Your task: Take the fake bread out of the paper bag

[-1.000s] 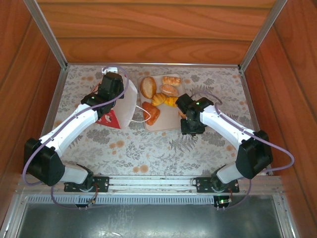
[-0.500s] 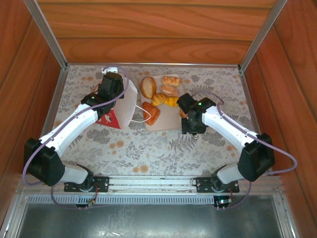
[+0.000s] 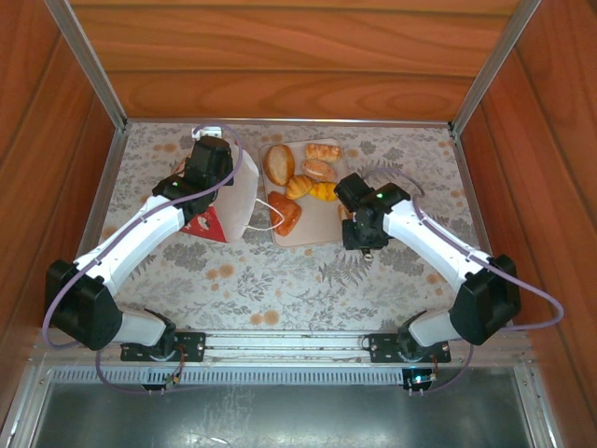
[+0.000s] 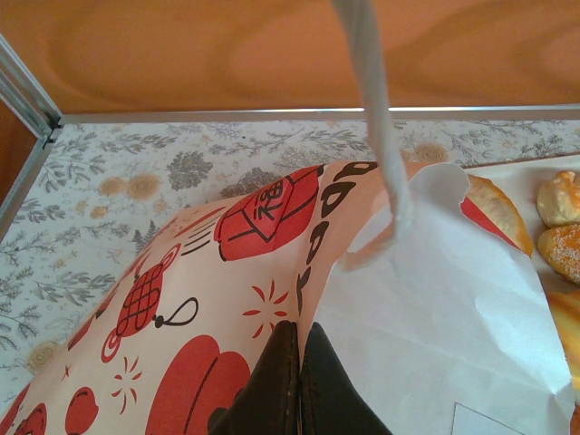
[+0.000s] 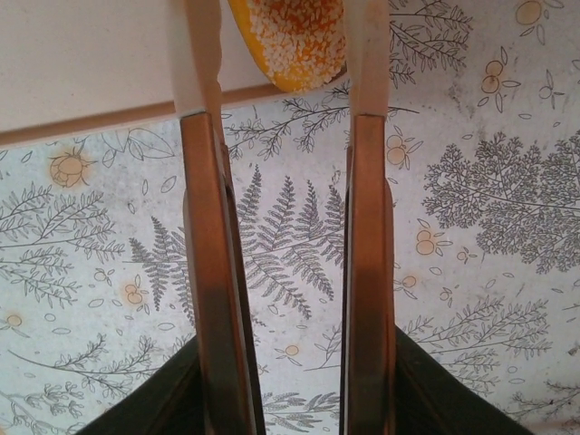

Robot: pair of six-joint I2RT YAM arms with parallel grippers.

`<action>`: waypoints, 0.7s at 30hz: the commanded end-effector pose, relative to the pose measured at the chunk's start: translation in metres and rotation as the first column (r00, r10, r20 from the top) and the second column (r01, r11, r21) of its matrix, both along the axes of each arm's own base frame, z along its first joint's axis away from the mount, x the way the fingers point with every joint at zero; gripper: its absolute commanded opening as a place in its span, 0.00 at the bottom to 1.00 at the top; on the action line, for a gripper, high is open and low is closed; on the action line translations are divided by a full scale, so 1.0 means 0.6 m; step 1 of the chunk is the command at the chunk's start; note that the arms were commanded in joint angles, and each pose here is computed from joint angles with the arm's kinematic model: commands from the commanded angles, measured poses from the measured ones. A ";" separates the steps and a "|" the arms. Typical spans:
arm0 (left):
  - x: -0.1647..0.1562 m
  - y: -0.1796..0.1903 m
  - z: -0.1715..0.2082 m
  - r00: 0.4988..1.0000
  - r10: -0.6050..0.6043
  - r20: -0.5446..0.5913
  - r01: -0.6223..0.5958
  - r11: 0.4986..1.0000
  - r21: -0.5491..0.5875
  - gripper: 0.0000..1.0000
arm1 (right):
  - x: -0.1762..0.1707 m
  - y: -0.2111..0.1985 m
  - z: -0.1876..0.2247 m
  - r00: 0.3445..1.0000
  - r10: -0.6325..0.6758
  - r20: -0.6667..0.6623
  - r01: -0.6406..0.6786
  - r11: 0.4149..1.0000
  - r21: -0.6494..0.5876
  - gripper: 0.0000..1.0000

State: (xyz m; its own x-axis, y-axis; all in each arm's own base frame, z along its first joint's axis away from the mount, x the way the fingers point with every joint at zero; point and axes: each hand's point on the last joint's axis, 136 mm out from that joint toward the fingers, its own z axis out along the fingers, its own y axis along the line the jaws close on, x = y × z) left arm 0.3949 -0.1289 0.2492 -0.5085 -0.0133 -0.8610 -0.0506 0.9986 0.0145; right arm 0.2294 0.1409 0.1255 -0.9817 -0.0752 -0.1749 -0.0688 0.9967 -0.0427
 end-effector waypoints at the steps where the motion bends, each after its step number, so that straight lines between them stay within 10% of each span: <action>1: 0.003 0.005 0.015 1.000 0.010 0.026 -0.010 1.000 -0.023 0.00 | 0.008 0.008 -0.009 1.000 -0.002 -0.009 0.002 1.000 0.014 0.43; 21: 0.004 0.003 0.017 1.000 0.005 0.027 -0.004 1.000 -0.023 0.00 | 0.009 0.025 0.030 1.000 -0.010 0.012 0.009 0.996 0.085 0.52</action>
